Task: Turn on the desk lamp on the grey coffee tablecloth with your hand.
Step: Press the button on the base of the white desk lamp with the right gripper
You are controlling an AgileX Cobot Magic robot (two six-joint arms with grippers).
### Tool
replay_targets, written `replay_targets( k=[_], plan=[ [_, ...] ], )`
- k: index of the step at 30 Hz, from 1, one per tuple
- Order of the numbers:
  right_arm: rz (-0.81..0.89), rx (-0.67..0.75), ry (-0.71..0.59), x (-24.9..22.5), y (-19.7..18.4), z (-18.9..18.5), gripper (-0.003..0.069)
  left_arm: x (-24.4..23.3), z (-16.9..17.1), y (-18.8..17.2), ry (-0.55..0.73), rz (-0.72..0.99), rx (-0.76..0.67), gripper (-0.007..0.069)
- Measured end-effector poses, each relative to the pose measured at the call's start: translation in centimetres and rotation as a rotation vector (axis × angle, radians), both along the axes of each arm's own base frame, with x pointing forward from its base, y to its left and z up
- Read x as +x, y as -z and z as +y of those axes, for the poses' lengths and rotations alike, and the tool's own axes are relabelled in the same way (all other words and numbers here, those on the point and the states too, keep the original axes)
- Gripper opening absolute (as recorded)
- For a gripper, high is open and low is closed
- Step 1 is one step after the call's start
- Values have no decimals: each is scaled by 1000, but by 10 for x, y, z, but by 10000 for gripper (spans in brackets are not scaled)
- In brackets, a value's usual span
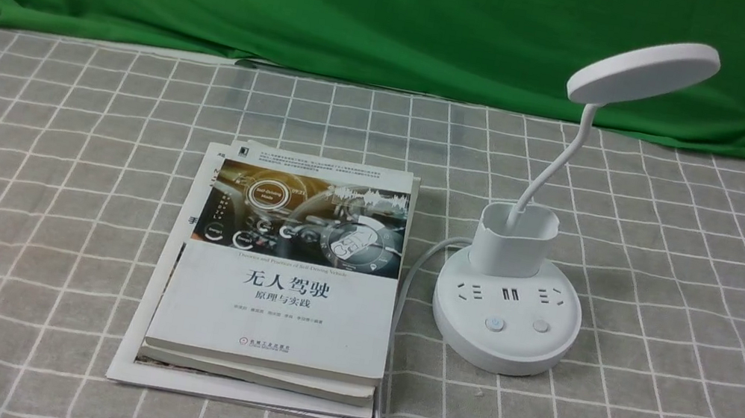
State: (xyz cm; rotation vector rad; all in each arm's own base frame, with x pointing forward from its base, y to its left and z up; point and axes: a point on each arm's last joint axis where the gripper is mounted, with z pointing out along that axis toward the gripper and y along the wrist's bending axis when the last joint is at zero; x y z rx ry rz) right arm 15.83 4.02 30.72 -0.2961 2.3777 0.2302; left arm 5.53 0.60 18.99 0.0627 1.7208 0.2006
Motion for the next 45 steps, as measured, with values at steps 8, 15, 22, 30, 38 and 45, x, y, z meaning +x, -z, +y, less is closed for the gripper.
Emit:
replay_targets(
  k=[8,15,22,30,38,45],
  plan=[
    [240,-100,-199,78,52,59,31,0,0,0,0,0,0,19],
    [279,-127,-263,123,81,97,32,0,0,0,0,0,0,19],
    [308,-147,-258,162,111,112,33,0,0,0,0,0,0,19],
    [304,-150,-234,180,117,109,33,0,0,0,0,0,0,19],
    [295,-149,-226,184,114,107,33,0,0,0,0,0,0,19],
    [324,-155,-221,190,131,108,34,0,0,0,0,0,0,19]
  ],
)
